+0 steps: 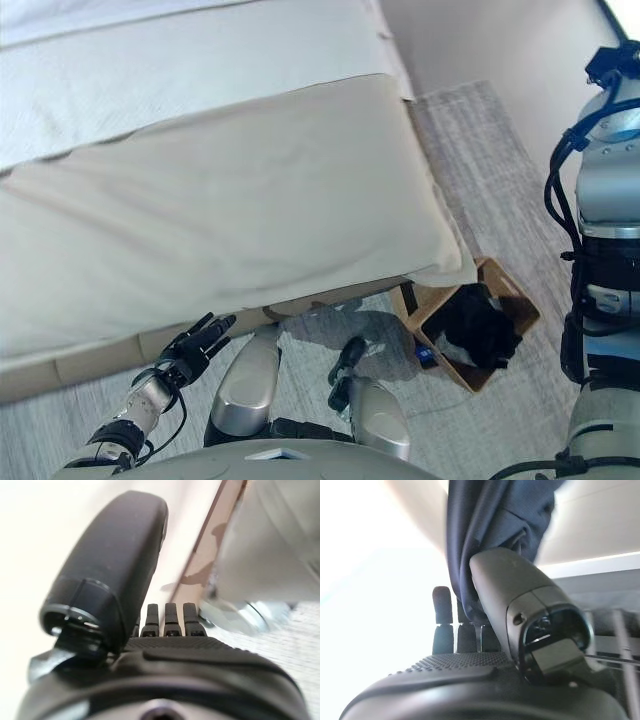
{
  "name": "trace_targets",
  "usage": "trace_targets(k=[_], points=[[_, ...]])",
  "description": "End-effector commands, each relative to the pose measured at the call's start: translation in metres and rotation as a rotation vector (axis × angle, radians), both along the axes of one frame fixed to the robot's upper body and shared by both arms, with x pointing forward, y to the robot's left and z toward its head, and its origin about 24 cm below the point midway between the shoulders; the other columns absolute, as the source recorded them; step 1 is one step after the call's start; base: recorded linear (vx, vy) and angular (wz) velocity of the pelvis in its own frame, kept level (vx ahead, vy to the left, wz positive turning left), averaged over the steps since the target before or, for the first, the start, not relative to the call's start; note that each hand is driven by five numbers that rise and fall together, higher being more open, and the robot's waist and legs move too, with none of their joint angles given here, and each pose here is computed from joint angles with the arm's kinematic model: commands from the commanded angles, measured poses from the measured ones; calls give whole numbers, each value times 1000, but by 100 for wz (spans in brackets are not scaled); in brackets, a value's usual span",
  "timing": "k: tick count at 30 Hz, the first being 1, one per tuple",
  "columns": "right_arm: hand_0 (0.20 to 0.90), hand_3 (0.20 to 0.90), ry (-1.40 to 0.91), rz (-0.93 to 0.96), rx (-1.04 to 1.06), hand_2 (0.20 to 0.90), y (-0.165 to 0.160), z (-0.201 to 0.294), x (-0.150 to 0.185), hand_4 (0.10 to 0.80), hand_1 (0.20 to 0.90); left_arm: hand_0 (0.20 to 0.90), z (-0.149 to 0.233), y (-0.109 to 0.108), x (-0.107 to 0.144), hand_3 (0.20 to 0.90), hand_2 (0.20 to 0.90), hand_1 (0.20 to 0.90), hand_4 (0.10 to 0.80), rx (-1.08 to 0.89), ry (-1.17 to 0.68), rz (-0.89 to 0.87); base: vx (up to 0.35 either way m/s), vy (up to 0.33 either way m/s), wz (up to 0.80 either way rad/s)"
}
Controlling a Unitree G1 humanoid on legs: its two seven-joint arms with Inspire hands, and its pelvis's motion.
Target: Pick up the clothes from the bed and place them into the basket
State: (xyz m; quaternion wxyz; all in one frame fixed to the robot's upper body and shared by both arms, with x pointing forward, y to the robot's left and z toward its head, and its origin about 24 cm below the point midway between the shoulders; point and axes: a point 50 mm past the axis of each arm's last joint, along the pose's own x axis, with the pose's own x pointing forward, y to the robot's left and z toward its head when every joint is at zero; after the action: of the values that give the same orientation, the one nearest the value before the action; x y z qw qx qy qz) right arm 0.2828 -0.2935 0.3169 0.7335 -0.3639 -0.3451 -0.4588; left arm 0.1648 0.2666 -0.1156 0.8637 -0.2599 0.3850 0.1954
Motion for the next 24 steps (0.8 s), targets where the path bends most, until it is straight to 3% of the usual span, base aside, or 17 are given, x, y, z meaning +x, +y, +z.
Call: trace_targets(k=[1, 9, 14, 24], points=[[300, 200, -17, 17, -161, 300, 2, 12, -10, 100, 300, 900, -20, -18, -28, 900, 900, 900, 800, -34, 121, -51, -23, -78, -39], [300, 200, 289, 58, -137, 300, -16, -32, 9, 100, 300, 900, -23, -32, -25, 900, 900, 900, 800, -51, 117, -118, -29, -132, -33], [300, 200, 455, 73, -19, 300, -29, -58, 38, 100, 300, 900, -11, -28, 3, 900, 900, 900, 800, -35, 51, -136, -221, -165, -24], [300, 200, 619, -184, 202, 300, -54, -79, 66, 100, 300, 900, 32, -45, 80, 900, 900, 900, 800, -58, -191, -186, -219, -136, -14]])
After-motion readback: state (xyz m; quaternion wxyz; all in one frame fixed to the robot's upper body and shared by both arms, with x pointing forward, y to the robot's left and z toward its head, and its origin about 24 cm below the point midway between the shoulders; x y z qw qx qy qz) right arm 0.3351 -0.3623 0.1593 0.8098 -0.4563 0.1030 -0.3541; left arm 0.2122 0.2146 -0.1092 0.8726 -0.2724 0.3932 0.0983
